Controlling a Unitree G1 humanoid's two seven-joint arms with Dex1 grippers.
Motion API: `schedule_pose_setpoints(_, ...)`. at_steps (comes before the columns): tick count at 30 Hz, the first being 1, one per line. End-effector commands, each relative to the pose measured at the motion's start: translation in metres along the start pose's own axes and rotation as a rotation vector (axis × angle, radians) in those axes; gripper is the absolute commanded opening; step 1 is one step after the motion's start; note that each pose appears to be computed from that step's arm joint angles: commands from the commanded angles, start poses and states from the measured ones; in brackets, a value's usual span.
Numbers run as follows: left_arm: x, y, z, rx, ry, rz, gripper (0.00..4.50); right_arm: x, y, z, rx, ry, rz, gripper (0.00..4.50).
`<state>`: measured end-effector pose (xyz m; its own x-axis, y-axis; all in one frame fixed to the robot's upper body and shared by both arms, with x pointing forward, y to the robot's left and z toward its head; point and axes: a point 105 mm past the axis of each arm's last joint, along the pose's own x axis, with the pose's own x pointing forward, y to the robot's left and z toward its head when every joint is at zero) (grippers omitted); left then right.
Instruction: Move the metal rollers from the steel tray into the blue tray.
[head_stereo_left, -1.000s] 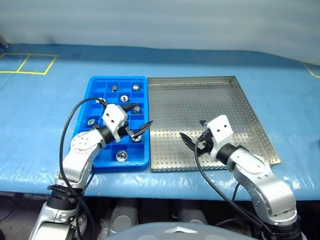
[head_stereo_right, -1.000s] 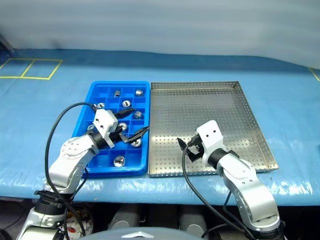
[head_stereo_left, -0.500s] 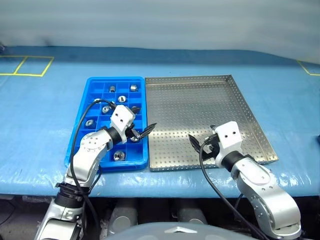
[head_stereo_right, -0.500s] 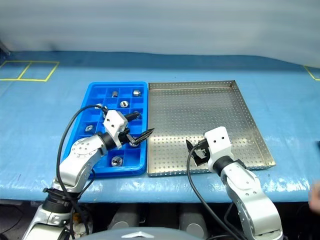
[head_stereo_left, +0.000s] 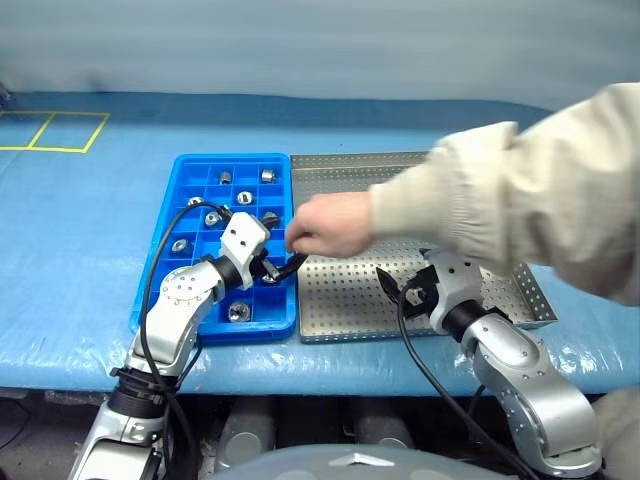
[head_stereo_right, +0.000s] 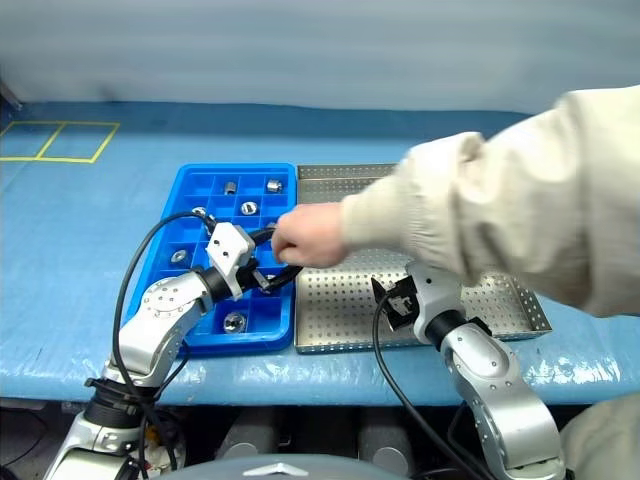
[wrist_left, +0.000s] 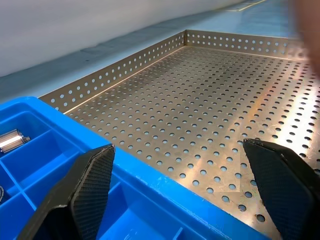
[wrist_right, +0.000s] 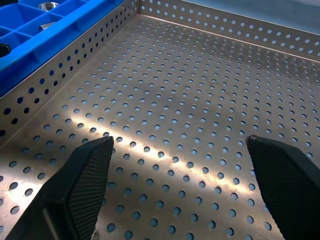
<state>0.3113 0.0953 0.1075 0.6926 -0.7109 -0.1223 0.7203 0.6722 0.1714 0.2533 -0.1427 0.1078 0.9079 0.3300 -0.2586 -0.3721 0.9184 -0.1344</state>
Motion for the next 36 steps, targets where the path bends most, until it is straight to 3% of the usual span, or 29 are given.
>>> schedule_pose_setpoints(1,-0.001,-0.002,0.01,0.026,-0.032,-0.009,4.5,-0.001,-0.001,0.007,-0.007,-0.033,-0.004,4.48)
schedule_pose_setpoints(14,-0.019,0.023,0.008,0.054,-0.002,0.087,4.5,-0.001,0.0,0.006,-0.005,-0.029,-0.003,4.48)
schedule_pose_setpoints(27,-0.059,0.036,-0.002,0.057,0.074,0.135,4.5,0.0,0.001,0.005,-0.009,-0.02,0.013,4.48)
schedule_pose_setpoints(36,-0.066,0.033,-0.003,0.044,0.087,0.145,4.5,0.004,0.003,0.006,-0.017,-0.02,0.036,4.48)
